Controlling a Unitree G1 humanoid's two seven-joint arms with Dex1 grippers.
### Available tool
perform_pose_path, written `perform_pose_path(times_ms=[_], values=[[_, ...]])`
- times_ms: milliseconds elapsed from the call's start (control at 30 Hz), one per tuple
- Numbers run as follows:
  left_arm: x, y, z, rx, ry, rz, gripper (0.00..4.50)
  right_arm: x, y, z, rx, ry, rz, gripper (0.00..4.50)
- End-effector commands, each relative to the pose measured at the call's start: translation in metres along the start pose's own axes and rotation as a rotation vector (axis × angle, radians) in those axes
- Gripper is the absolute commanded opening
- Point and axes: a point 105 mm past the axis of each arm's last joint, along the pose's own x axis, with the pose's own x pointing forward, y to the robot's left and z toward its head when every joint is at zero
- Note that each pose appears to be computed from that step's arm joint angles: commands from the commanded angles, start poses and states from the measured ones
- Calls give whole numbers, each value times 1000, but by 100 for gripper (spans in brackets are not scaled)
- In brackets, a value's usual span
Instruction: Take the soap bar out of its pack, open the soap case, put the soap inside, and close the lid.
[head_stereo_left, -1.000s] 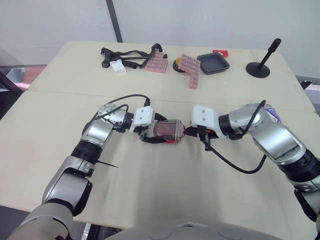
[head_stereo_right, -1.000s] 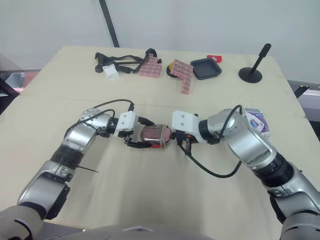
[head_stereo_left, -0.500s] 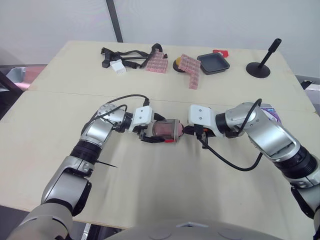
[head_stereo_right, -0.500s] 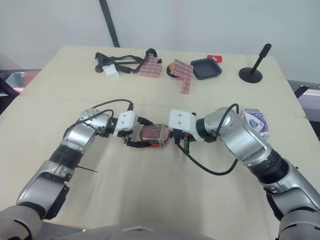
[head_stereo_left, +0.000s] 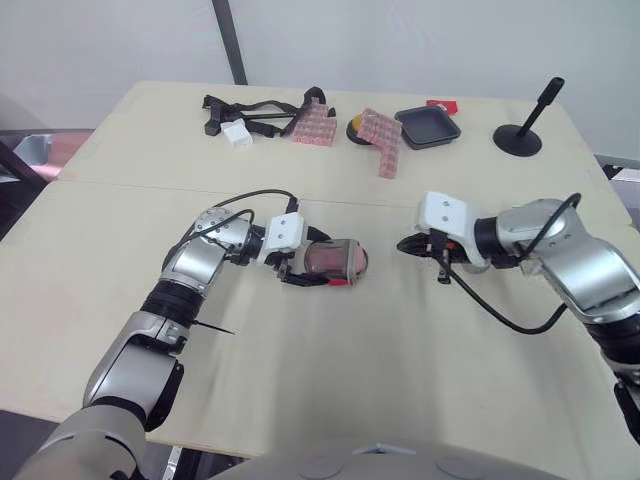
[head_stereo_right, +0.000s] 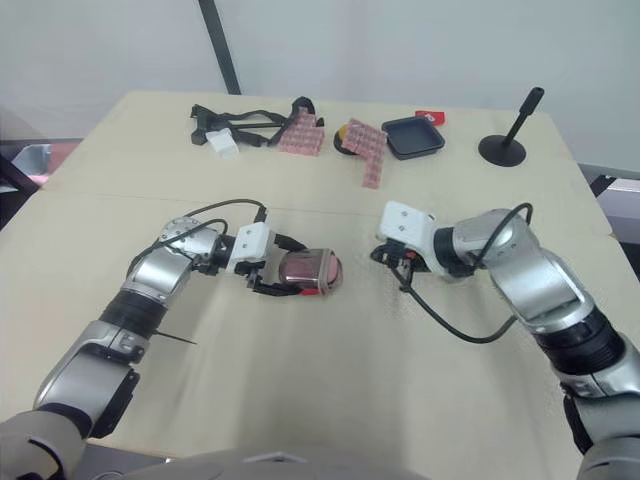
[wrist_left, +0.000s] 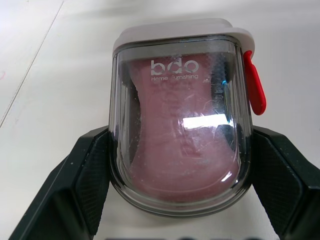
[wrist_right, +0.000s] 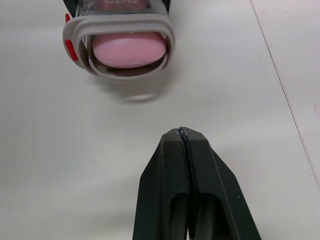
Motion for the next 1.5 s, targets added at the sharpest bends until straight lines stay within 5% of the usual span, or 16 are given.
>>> perform_pose_path(times_ms=[33,433,800,1500], values=[[-8,12,13,79,-37,63,346,-13,1,1,118,-68,-21,54],[-2,7,31,142,-147,113,346,-13,37,-16,835,-230,77,446],[8,-5,42,245,-192,118,346,-11,54,9,955,-400,259,446],[19,-9,53,298,-225,136,346,14,52,25,1135,-367,193,446]])
